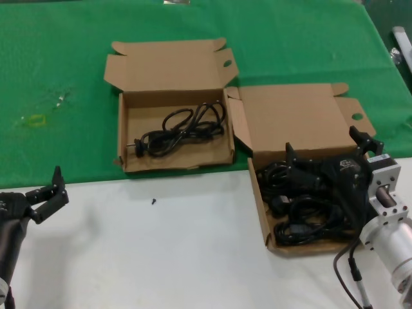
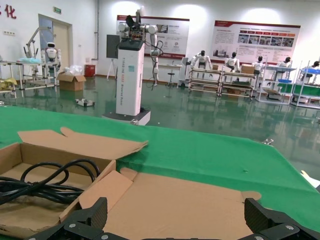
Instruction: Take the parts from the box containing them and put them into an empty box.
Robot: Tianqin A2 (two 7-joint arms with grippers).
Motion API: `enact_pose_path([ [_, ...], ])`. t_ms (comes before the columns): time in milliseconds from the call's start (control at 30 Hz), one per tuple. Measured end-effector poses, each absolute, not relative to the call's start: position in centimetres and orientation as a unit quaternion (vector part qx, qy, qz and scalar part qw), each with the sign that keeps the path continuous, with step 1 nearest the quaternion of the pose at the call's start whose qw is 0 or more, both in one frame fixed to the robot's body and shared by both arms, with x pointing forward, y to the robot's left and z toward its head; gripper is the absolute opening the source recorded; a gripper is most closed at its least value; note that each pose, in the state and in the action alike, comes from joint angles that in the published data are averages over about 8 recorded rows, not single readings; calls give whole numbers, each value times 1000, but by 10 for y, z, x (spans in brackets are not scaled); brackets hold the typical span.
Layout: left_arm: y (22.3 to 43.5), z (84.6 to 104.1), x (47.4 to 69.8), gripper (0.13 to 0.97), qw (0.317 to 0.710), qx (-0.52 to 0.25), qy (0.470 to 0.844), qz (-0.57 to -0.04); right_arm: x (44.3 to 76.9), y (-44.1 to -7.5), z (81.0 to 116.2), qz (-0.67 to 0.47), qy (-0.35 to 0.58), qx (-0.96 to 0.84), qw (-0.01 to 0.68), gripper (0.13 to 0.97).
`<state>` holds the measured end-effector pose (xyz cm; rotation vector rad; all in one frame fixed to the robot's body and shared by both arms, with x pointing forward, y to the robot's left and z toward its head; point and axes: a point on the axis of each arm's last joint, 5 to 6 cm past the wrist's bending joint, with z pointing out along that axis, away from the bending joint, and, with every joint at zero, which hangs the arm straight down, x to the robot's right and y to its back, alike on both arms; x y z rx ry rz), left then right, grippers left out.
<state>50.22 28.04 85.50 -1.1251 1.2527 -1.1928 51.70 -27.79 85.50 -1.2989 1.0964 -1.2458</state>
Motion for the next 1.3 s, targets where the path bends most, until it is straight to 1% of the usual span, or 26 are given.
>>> enact_pose_path([
  [1300,280,855,502,966,513,-468,521,-496,517,-278,855,-514,452,-536,494,966],
])
